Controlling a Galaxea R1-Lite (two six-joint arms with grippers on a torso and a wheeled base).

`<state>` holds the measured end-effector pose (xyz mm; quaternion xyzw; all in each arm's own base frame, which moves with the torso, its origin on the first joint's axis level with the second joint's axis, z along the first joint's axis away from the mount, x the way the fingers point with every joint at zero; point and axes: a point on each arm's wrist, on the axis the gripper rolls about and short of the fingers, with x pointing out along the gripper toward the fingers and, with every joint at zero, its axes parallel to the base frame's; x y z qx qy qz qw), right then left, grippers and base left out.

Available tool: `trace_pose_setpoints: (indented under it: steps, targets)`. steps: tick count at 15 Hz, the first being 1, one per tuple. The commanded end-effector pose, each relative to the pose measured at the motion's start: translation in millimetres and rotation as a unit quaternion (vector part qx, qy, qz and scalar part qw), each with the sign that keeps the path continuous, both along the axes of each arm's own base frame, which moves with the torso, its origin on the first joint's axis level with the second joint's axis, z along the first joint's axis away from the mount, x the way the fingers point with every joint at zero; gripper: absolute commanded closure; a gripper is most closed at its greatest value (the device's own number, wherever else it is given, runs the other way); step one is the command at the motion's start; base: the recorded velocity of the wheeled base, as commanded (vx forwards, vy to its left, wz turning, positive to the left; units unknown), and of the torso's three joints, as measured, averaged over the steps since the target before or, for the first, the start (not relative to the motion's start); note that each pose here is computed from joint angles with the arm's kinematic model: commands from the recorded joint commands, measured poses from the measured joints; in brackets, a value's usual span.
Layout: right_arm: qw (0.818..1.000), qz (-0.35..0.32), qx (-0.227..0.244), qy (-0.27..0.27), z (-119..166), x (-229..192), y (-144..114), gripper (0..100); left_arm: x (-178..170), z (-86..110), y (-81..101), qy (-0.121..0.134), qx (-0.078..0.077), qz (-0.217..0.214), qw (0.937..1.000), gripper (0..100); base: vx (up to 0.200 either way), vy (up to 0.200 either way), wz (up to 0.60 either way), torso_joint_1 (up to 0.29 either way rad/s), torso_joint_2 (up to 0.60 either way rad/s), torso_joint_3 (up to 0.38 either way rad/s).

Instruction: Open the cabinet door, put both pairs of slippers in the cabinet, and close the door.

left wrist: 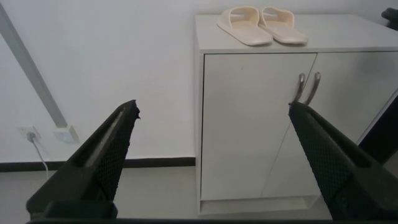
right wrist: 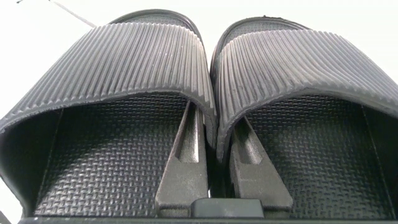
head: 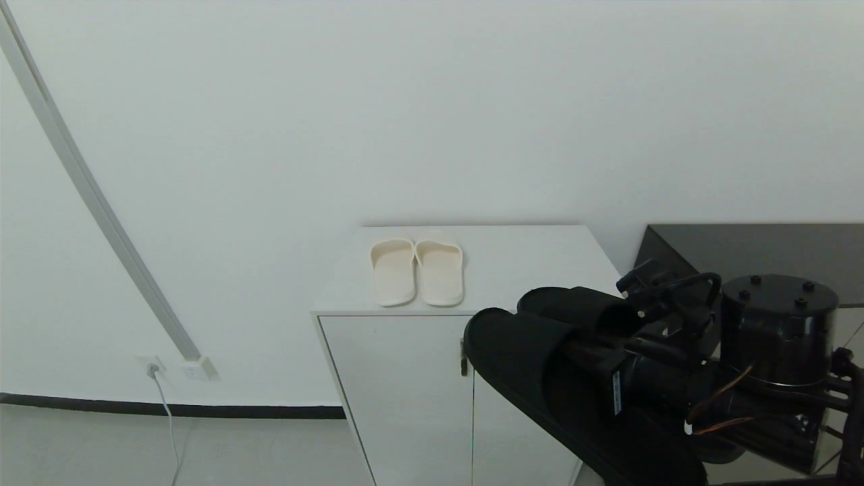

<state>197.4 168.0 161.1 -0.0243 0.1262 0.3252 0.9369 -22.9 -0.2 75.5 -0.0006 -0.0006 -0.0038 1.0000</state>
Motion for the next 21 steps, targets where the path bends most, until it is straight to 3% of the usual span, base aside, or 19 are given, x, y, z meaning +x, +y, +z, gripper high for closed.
trace_pose_setpoints:
  steps: [1,9,21]
  targets:
    - [1.000,0.000,-0.003,0.003,-1.9,0.1,0.3,100,0.1,0.0,0.0,0.001,0.000,0.000,1.0000,0,0.000,0.000,0.00,0.000,0.00,0.000]
    - [1.000,0.000,-0.005,0.005,-4.1,-0.5,-0.2,100,0.1,0.0,0.0,0.001,0.001,0.000,1.0000,0,0.000,0.000,0.00,-0.021,0.05,0.029]
    - [1.000,0.002,-0.016,0.007,-8.2,-0.9,-0.6,100,0.1,0.0,0.0,0.001,0.001,0.000,1.0000,0,0.000,0.000,0.00,-0.198,0.46,0.264]
